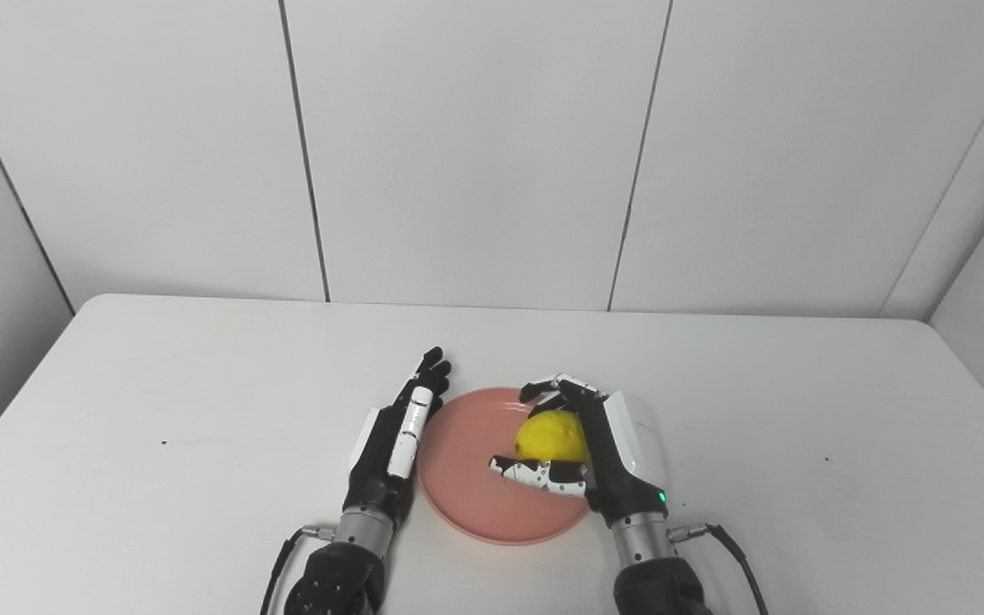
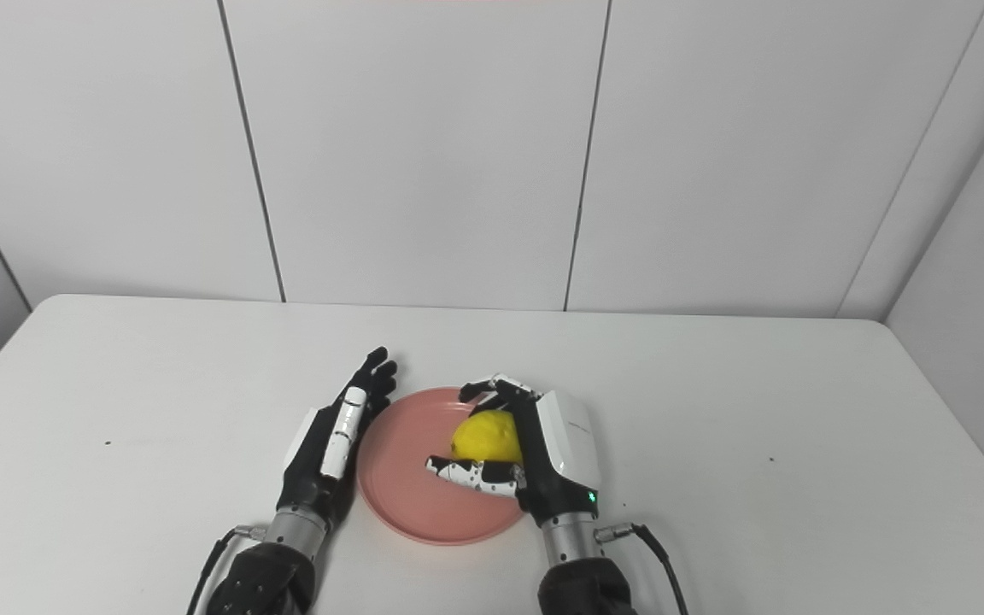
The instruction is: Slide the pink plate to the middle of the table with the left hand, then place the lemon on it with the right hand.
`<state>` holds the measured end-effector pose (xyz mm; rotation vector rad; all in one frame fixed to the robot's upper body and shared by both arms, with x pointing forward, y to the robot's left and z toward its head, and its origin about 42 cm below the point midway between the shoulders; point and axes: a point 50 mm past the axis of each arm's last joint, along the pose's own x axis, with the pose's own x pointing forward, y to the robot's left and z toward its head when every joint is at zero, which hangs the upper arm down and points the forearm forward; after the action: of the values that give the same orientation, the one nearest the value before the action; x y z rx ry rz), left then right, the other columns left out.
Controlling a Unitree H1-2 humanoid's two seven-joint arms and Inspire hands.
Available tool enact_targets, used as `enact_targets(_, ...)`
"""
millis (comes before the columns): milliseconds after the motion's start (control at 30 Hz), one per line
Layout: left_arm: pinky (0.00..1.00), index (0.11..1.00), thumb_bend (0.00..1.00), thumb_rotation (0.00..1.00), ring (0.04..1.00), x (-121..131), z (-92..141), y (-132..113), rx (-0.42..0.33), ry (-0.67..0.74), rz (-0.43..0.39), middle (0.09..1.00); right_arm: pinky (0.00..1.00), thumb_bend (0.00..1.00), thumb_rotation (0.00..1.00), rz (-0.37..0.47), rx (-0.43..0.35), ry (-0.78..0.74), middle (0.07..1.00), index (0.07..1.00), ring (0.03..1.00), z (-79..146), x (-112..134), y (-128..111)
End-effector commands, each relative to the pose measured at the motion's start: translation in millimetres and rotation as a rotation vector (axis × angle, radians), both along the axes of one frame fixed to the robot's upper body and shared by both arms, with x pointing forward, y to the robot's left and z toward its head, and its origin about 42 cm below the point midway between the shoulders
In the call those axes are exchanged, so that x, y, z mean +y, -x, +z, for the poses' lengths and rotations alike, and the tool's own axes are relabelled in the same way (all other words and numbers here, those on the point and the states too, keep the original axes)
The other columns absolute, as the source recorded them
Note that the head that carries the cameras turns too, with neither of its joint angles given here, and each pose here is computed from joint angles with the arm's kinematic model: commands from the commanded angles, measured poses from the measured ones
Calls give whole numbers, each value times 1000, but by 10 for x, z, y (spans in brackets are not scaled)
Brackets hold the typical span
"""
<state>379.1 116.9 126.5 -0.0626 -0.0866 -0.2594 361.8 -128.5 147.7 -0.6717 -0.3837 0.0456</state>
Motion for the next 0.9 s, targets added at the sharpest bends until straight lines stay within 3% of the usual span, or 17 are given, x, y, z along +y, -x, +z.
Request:
enact_targets(0,994,946,588,1000,971,-155,-119,75,34,8,-21,963,308,510,0,52,-104,-17,455,541,388,240,92,-102)
enact_targets(100,1000,946,587,1000,976,-160,-125,70,31,11,-20,966,342,512,0,66,-100,-5,457,537,410,218,105,-123)
enact_targets(333,996,956,567,1000,985,-157,-112,65,20,13,-26,979,216,514,0,85,-80,25,507,489,394,197,169,-170)
enact_targets(533,997,968,564,1000,986,-130,-99,60,18,8,-24,982,258,504,0,87,-81,42,462,553,354,204,272,-232)
enact_targets(633,992,966,575,1000,985,-122,-108,55,23,12,-22,981,237,513,0,89,-96,72,499,495,402,214,315,-266)
enact_targets(733,993,969,578,1000,990,-114,-113,55,20,7,-25,986,266,514,0,90,-97,103,505,489,410,208,356,-289)
enact_targets(800,994,968,576,1000,991,-113,-111,59,24,10,-22,985,325,510,0,94,-84,123,480,537,393,206,376,-292)
enact_targets(867,997,969,570,1000,992,-111,-110,61,30,16,-17,986,407,513,0,98,-67,136,488,529,418,201,392,-288)
